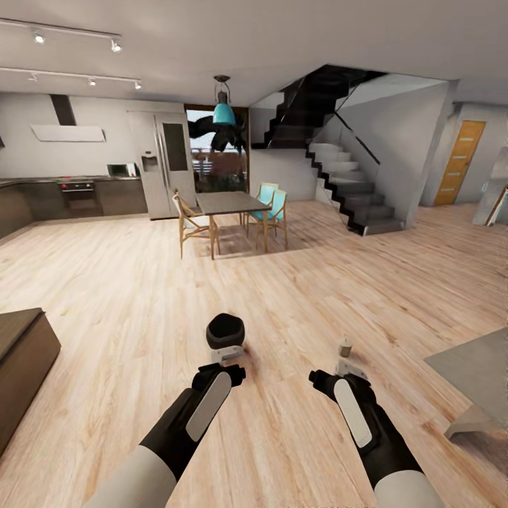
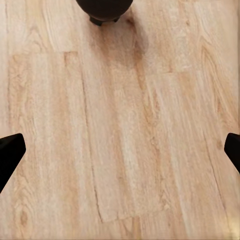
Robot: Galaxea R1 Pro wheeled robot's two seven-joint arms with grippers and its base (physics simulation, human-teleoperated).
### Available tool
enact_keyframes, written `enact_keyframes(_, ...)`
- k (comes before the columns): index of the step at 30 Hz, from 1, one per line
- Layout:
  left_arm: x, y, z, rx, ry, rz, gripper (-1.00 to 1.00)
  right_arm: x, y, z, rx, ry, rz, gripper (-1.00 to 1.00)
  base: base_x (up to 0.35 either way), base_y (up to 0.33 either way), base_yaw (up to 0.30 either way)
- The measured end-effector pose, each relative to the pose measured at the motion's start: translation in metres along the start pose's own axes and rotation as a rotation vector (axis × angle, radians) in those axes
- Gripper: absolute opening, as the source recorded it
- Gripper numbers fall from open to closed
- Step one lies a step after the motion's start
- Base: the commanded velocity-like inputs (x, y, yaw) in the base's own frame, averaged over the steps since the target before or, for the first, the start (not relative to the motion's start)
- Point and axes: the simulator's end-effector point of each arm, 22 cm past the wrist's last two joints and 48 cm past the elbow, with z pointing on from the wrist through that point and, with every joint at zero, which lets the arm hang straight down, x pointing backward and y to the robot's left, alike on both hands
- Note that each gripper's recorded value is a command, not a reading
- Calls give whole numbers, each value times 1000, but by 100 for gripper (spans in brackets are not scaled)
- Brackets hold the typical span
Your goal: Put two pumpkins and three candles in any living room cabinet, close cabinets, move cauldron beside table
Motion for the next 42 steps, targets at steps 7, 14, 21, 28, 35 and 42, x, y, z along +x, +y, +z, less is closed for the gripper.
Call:
enact_keyframes(7, 0, 0, 0, 0, 0, 0, 100, 2, -2, 1, 0, 4, 3, 100, 108, -16, -13)
enact_keyframes(14, 0, 0, 0, 0, 0, 1, 100, 1, -1, 0, -5, 5, 15, 100, 196, -111, 0)
enact_keyframes(21, 1, -1, 0, 1, 2, 0, 100, 2, 0, 0, -8, 8, 15, 100, 37, -22, -41)
enact_keyframes(28, 1, 0, 0, 1, 2, -1, 100, 2, -1, 0, -8, 9, 14, 100, 1, 0, -258)
enact_keyframes(35, 1, 0, 0, 1, 4, -5, 100, 3, 0, 0, -8, 10, 14, 100, 71, 28, -278)
enact_keyframes(42, 0, 0, 0, 1, 2, -5, 100, 2, 2, 0, -11, 7, 11, 100, 293, 84, -71)
